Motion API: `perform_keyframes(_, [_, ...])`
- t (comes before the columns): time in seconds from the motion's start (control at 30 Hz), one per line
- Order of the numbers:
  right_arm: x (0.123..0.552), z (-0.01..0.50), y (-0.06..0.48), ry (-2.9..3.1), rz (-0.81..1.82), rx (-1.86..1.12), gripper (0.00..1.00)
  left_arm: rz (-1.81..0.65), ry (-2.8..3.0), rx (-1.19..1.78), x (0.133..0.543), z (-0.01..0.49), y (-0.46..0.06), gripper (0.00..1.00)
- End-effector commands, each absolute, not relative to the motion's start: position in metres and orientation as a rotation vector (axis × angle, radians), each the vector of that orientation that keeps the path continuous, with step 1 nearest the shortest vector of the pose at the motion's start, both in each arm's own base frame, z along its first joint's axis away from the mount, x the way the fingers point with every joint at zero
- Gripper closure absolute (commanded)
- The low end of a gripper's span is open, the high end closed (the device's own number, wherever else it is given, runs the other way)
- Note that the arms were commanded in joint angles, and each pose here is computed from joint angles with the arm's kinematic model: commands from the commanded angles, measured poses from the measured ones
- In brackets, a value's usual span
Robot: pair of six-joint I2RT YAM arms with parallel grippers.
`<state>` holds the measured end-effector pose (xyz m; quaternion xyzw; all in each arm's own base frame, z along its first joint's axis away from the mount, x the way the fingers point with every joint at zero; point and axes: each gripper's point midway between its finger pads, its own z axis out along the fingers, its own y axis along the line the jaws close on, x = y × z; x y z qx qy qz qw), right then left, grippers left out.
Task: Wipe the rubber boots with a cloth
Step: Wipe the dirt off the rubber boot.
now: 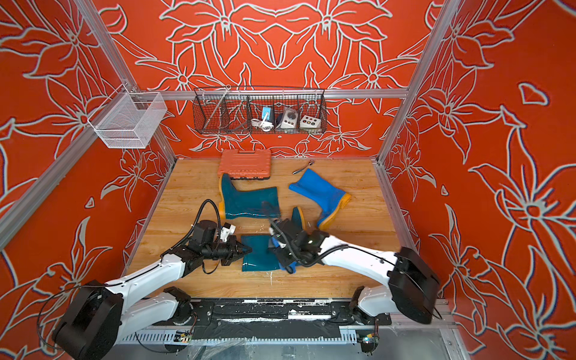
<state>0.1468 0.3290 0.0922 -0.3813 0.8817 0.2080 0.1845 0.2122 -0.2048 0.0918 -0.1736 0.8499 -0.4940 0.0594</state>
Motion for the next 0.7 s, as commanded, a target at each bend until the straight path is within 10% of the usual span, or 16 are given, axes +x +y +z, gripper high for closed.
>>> perform_keyframes(0.0, [0.125, 0.098, 0.38, 2.369, 0.645, -1.23, 1.0, -1.549, 2.554, -0.521, 0.219, 0.104, -0.21, 1.0])
perform_keyframes(0.4, [0.186, 0.06, 0.196, 2.64, 0.36, -0.597, 1.0, -1.539, 2.617, -0.52, 0.221, 0.108, -0.211, 1.0])
perform_keyframes(0.67, [0.169, 0.128, 0.295, 2.279, 0.564, -0.935, 1.0, -1.474, 2.605, -0.527, 0.232, 0.132, -0.209, 1.0])
